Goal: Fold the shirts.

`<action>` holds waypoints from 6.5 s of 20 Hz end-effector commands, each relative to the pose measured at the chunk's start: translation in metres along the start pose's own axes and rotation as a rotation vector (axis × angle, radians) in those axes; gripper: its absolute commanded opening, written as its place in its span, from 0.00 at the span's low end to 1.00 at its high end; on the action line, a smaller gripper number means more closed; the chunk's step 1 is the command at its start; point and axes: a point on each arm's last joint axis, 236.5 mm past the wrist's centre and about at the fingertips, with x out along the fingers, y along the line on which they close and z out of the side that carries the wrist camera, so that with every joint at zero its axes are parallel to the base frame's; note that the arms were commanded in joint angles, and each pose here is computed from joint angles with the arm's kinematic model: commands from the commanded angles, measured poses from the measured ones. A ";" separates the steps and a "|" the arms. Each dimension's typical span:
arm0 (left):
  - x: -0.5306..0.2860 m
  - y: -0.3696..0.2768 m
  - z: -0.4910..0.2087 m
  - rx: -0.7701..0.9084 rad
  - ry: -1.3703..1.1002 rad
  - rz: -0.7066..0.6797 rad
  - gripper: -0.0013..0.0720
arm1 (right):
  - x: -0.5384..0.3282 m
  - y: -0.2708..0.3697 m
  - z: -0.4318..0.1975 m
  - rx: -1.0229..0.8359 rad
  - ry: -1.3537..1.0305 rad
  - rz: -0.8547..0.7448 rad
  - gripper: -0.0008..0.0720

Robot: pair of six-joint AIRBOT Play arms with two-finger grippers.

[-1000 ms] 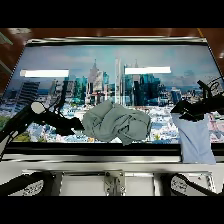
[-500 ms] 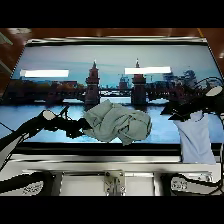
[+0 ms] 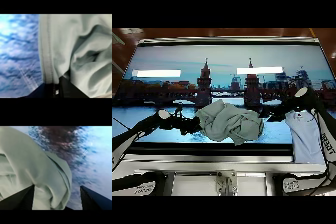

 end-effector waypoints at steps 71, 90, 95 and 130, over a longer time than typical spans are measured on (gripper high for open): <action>-0.031 0.022 0.004 -0.026 0.028 -0.094 0.82 | -0.132 -0.077 -0.072 0.209 -0.418 -0.167 0.93; 0.010 -0.004 0.022 0.094 0.001 -0.125 0.07 | -0.051 -0.090 -0.119 0.345 -0.208 -0.080 0.94; -0.002 -0.023 0.005 0.202 0.062 -0.176 0.07 | -0.043 -0.099 -0.080 0.428 -0.334 -0.019 0.94; -0.628 -0.209 -0.167 0.916 -1.499 -0.038 0.07 | -0.523 0.222 -0.214 -0.446 -1.613 -0.668 0.10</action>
